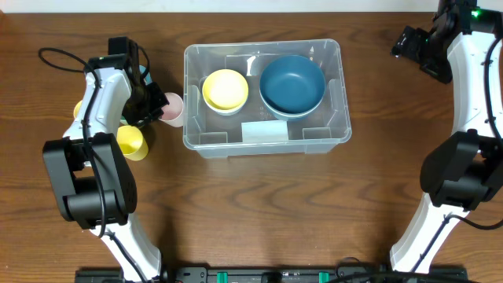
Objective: Pack container
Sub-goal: 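Lift the pink cup with the left gripper toward the bin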
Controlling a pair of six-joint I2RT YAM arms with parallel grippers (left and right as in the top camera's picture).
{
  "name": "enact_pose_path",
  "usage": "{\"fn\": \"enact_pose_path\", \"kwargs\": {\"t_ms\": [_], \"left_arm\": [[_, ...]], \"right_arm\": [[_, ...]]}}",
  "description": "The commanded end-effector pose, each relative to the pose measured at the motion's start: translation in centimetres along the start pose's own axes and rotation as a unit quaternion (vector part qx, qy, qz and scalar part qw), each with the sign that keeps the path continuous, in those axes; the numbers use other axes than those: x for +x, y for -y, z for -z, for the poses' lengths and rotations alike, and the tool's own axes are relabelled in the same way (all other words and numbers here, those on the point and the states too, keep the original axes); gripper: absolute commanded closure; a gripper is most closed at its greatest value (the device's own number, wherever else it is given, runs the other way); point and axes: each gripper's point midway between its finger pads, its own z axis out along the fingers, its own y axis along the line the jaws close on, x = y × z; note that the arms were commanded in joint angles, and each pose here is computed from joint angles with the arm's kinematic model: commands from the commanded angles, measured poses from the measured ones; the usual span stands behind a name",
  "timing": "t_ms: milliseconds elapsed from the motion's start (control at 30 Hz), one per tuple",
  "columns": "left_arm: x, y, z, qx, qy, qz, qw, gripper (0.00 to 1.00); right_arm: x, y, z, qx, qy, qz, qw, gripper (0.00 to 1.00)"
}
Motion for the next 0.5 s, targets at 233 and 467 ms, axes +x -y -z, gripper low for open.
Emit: {"fn": "enact_pose_path", "kwargs": {"t_ms": [233,467], "left_arm": [[-1.3,-1.9,5.3,-0.044,0.083,0.022,0.995,0.94],[-1.3,-2.4,9.2,-0.033,0.124,0.030,0.991,0.94]], "right_arm": [[0.0,-0.4,0.2,-0.004,0.002,-0.003,1.000,0.01],[0.0,-0.4,0.2,-0.004,0.003,-0.003,1.000,0.01]]}}
